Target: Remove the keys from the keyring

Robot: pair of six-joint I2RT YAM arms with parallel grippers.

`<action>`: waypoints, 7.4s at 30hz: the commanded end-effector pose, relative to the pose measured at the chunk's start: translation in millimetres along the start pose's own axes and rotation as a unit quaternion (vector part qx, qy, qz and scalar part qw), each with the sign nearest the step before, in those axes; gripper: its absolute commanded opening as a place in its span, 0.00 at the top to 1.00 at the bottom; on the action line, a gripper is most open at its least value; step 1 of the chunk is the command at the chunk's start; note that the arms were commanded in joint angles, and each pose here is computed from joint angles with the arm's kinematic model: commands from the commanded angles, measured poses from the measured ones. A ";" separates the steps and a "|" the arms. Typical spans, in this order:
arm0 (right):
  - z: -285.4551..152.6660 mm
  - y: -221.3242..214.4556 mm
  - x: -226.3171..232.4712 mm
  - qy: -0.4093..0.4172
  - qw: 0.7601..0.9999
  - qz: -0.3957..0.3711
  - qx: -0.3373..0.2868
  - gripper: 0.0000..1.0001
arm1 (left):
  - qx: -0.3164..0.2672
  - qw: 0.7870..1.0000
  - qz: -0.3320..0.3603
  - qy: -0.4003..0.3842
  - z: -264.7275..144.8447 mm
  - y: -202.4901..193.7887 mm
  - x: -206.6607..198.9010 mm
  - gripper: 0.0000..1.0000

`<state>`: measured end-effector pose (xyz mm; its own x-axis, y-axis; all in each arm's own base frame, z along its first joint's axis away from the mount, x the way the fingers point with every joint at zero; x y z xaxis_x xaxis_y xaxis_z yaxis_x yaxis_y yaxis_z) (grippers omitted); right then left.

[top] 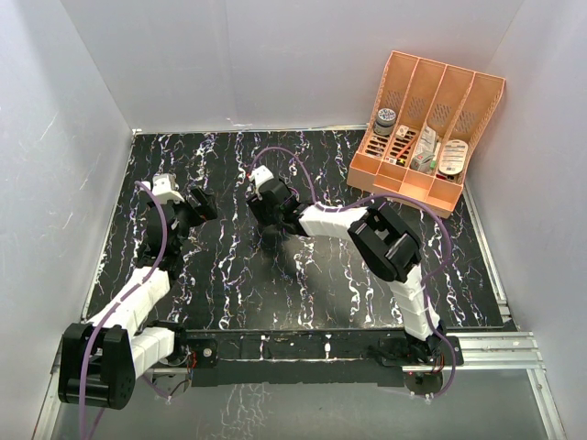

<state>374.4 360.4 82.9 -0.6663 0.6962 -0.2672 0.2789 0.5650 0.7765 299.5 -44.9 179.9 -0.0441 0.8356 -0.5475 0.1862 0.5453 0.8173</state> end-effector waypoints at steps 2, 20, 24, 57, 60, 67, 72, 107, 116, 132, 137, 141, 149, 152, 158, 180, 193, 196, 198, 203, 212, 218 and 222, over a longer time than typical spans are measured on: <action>6.3 6.6 -1.5 -0.012 1.000 0.008 -0.012 0.44 | -0.016 1.000 0.004 0.002 -3.0 6.0 0.0 0.02; 28.4 -38.8 5.1 -0.040 0.997 0.025 0.060 0.65 | -0.031 0.999 0.005 0.014 -8.1 10.8 2.4 0.02; 24.8 -52.3 1.7 -0.062 0.995 0.022 0.081 0.94 | -0.034 0.999 0.004 0.014 -8.7 11.8 2.0 0.03; 18.2 19.1 -69.7 -0.060 0.998 -0.026 0.021 0.59 | -0.040 0.999 -0.008 0.002 -11.9 12.1 -0.3 0.03; 22.8 18.6 -73.3 -0.051 0.999 -0.012 0.016 0.52 | -0.041 0.999 -0.008 0.000 -10.9 12.0 -0.9 0.03; 11.4 26.2 -76.4 -0.060 0.998 0.008 -0.008 0.51 | -0.003 0.998 0.012 -0.060 2.7 4.7 -15.2 0.53; -13.7 44.0 -86.0 -0.073 0.997 0.009 -0.027 0.51 | 0.091 0.992 0.025 -0.087 38.7 -7.0 -28.5 0.68; -161.1 70.3 -133.8 -0.223 0.964 0.085 -0.121 0.50 | 0.345 0.901 0.210 -0.156 179.5 -121.4 -79.8 0.44; -163.0 68.7 -132.3 -0.219 0.964 0.086 -0.123 0.50 | 0.361 0.892 0.223 -0.156 188.6 -134.7 -80.7 0.44; -166.2 69.7 -135.9 -0.234 0.960 0.090 -0.128 0.49 | 0.434 0.863 0.205 -0.160 165.1 -187.3 -73.5 0.83; -168.5 71.0 -137.0 -0.236 0.958 0.090 -0.133 0.49 | 0.453 0.854 0.197 -0.162 150.8 -216.7 -76.9 0.83; -168.5 69.8 -136.3 -0.234 0.959 0.087 -0.131 0.49 | 0.462 0.852 0.202 -0.142 149.8 -234.0 -74.4 0.82; -173.0 69.1 -138.3 -0.243 0.956 0.091 -0.135 0.49 | 0.447 0.863 0.204 -0.118 156.1 -228.6 -75.6 1.00; -174.9 68.1 -140.3 -0.253 0.953 0.093 -0.135 0.48 | 0.422 0.873 0.208 -0.131 155.0 -208.9 -89.4 1.00; -182.8 57.1 -152.8 -0.318 0.935 0.094 -0.124 0.49 | 0.309 0.911 0.217 -0.168 140.3 -127.9 -136.0 1.00; -179.7 42.0 -145.8 -0.305 0.936 0.122 -0.127 0.49 | 0.158 0.939 0.239 -0.190 83.7 -18.4 -171.3 0.72; -196.2 42.2 -147.0 -0.306 0.933 0.124 -0.142 0.47 | 0.248 0.950 0.175 -0.074 152.3 -96.1 -110.4 0.48; -194.9 39.3 -145.6 -0.302 0.935 0.124 -0.138 0.47 | 0.261 0.953 0.143 -0.063 163.2 -103.8 -96.2 0.55; -193.9 38.7 -144.6 -0.299 0.936 0.123 -0.138 0.46 | 0.260 0.953 0.143 -0.063 165.0 -107.3 -92.8 0.53; -189.4 39.0 -144.1 -0.298 0.937 0.122 -0.136 0.46 | 0.276 0.949 0.142 -0.066 167.5 -116.5 -90.1 0.50; -185.1 39.7 -142.2 -0.292 0.939 0.124 -0.136 0.46 | 0.311 0.939 0.120 -0.084 167.9 -136.6 -88.3 0.50; -184.6 39.9 -141.9 -0.291 0.938 0.127 -0.137 0.46 | 0.329 0.934 0.118 -0.070 167.3 -148.5 -82.6 0.51; -184.3 41.3 -142.7 -0.292 0.937 0.129 -0.139 0.46 | 0.343 0.928 0.132 -0.060 168.1 -159.7 -83.0 0.56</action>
<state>347.4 198.7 240.1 -0.1109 0.9453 -0.3069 0.1892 0.3232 0.9272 437.8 -202.0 64.6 0.1878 0.8972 -0.3998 0.7390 0.1391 0.6592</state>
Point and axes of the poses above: each gripper's point midway between its finger pads, its own z axis out along the fingers, its own x axis along the line the jaws close on, y = z × x, the point moved 6 cm from there along -z, back along the fingers, and after that the axes turned 14 degrees about -z, right-handed, at the moved point
